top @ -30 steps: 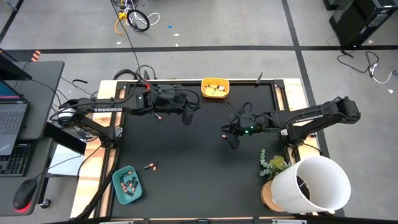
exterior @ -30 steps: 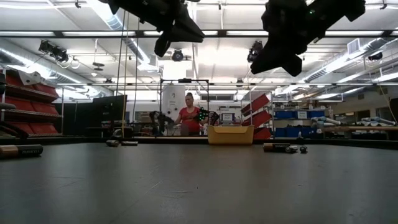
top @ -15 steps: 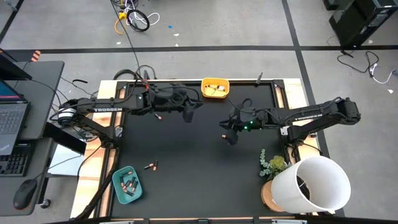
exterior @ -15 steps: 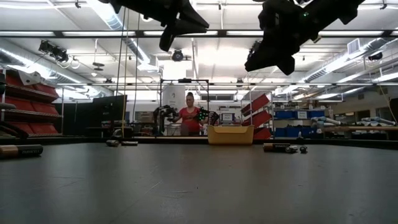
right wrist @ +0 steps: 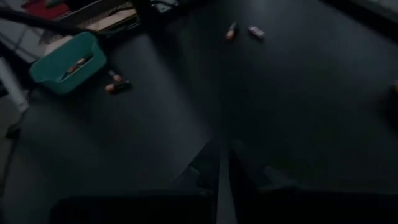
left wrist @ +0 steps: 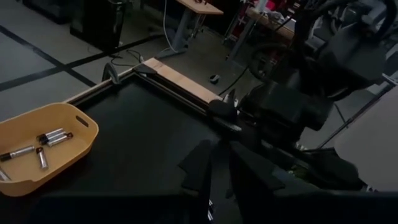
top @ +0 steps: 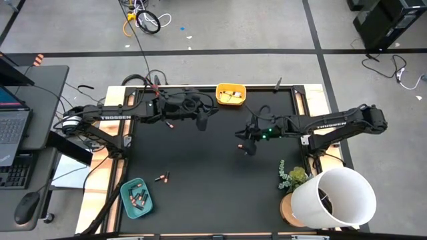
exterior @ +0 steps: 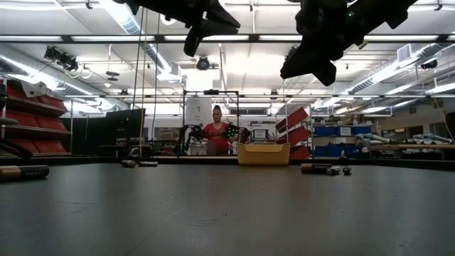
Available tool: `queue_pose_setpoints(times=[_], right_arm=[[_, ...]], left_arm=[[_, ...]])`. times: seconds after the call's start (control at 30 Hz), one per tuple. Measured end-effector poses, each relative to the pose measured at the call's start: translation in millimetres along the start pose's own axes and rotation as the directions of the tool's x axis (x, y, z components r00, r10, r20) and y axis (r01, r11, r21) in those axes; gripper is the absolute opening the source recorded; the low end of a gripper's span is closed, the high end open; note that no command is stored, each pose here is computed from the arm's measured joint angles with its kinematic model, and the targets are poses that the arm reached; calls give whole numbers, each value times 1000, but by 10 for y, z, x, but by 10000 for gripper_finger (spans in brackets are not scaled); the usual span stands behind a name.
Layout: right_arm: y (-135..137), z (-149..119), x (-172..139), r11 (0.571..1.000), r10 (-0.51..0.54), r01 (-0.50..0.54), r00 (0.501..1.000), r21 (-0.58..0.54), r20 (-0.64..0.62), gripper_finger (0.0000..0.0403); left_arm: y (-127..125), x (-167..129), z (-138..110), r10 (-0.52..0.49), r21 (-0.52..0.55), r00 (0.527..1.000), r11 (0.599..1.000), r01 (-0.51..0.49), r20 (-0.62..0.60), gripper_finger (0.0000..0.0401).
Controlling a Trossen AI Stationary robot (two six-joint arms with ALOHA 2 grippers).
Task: Sort batteries
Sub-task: Put the silver battery into the yellow bin
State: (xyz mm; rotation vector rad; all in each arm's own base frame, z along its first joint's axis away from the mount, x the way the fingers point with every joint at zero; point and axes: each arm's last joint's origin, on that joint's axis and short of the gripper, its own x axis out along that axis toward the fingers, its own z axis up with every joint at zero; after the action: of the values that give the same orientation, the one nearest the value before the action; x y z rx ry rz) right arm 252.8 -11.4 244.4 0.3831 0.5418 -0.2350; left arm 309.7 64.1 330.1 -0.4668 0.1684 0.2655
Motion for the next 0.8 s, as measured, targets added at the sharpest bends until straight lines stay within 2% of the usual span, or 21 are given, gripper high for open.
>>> queue_pose_setpoints(times=[0.13, 0.33, 0.6, 0.8], right_arm=[[5, -20, 6, 999, 33, -34, 999, -23, -32, 23], [0, -19, 10, 989, 47, -52, 998, -141, -39, 23], [-61, 6, 15, 992, 19, -22, 999, -125, -28, 24], [-32, -7, 14, 995, 39, -43, 999, -93, -38, 23]], left_arm=[[1, 0, -2, 1, 0, 1000, 1000, -1, -2, 70], [1, 0, -1, 1, 0, 1000, 1000, -1, -1, 70], [-1, 0, 2, 0, 0, 1000, 1000, 0, 2, 70], [-12, 1, 48, 10, -3, 998, 1000, -10, 63, 70]])
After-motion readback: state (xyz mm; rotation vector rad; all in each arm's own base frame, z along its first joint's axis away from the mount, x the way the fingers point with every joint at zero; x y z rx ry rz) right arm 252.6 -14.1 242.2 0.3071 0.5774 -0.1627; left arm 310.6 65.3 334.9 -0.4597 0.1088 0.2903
